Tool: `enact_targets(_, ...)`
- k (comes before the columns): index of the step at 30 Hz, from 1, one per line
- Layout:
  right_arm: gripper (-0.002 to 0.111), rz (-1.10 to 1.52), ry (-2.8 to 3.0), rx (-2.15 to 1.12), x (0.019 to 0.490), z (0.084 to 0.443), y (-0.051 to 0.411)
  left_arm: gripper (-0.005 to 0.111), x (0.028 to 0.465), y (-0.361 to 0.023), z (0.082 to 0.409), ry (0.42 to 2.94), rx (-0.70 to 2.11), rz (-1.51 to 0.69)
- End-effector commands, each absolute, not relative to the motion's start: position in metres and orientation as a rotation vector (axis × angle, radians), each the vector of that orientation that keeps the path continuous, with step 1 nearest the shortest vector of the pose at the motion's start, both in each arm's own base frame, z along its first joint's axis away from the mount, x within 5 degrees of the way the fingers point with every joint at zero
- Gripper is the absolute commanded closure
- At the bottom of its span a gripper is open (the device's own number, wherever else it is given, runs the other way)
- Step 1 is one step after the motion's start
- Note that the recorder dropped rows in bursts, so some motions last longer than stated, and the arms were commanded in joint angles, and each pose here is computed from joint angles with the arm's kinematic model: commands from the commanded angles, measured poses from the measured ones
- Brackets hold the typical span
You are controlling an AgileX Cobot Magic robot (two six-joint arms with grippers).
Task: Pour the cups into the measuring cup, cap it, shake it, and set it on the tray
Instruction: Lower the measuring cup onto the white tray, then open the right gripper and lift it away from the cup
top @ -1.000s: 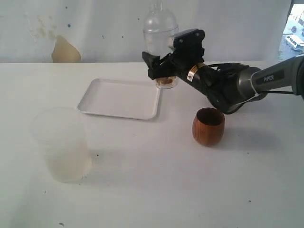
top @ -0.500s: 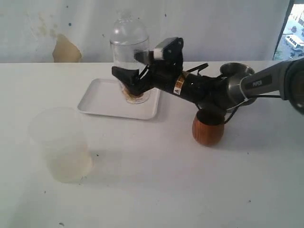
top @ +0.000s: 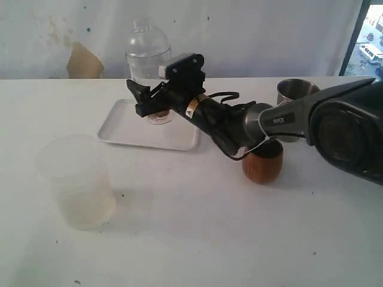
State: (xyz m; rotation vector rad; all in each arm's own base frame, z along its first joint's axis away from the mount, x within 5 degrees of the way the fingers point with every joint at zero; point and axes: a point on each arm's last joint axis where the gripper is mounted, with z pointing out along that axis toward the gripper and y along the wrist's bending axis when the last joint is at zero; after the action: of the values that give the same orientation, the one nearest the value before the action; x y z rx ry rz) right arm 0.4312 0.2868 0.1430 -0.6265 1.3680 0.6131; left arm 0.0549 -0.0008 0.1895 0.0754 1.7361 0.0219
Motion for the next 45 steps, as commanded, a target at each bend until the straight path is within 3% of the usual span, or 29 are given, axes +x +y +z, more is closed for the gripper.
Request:
enact_targets(1,0.108,0.594,1.336,-0.594,0.432,0.138,0.304,0.003,0.055,-0.001,0.190,1.737,0.067,0.013)
enact_targets(4,0.108,0.617,1.356,-0.576,0.438,0.116,0.308,0.003,0.055,-0.001,0.190,1.737,0.067,0.013)
enact_targets(12,0.108,0.625,1.336,-0.548,0.439,0.117,0.306,0.003,0.055,-0.001,0.190,1.737,0.067,0.013)
enact_targets(14,0.103,0.620,1.348,-0.560,0.439,0.115,0.306,0.003,0.055,-0.001,0.190,1.737,0.067,0.013)
enact_targets(17,0.083,0.616,1.362,-0.563,0.439,0.114,0.306,0.003,0.055,-0.001,0.190,1.737,0.067,0.013)
enact_targets(21,0.037,0.607,1.388,-0.569,0.439,0.112,0.306,0.003,0.055,-0.001,0.190,1.737,0.067,0.013)
enact_targets(25,0.015,0.601,1.401,-0.573,0.440,0.110,0.306,0.003,0.055,-0.001,0.190,1.737,0.067,0.013)
enact_targets(32,0.013,0.599,1.400,-0.577,0.440,0.110,0.306,0.003,0.055,-0.001,0.190,1.737,0.067,0.013)
enact_targets(45,0.013,0.512,1.461,-0.660,0.440,0.154,0.305,0.003,0.055,-0.001,0.190,1.737,0.067,0.013)
